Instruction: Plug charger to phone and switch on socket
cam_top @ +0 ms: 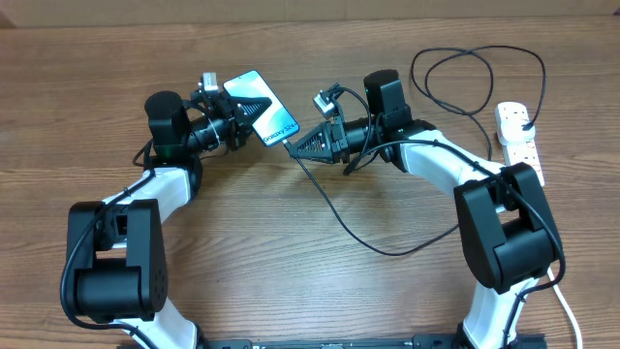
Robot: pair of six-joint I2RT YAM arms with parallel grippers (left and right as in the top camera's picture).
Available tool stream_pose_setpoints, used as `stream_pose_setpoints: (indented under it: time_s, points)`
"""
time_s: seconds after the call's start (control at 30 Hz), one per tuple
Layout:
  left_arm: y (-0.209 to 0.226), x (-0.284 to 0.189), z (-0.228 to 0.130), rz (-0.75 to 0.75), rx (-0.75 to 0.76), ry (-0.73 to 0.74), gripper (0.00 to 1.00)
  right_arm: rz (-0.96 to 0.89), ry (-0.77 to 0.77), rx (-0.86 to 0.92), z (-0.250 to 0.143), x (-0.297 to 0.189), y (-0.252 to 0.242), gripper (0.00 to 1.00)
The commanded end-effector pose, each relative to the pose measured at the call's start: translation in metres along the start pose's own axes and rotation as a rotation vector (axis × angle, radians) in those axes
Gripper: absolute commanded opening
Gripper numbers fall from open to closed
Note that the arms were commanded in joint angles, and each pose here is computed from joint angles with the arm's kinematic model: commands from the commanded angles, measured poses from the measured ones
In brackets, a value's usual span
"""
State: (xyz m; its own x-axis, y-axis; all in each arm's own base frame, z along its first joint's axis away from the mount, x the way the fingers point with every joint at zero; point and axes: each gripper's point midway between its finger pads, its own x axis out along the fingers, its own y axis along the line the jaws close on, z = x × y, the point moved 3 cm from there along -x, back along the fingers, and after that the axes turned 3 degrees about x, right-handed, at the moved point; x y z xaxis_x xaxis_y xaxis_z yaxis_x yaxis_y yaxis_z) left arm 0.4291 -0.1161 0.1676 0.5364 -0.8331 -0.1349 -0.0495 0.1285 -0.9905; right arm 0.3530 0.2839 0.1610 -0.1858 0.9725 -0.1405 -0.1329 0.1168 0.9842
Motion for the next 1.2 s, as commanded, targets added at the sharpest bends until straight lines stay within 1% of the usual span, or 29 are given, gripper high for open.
stream_pose_setpoints:
  time_s: [0.0,1.17]
  points:
    - [-0.0112,0.0021,-0.0031,-0.023,0.024,0.025,0.05,0.001,-0.013,-0.025,0.0004,-0.0032,0.0106,0.04]
    - [-0.0112,0.0019,-0.0029,-0.023,0.030,0.025,0.04,-0.036,-0.067,-0.002,0.0095,-0.0038,0.0070,0.04]
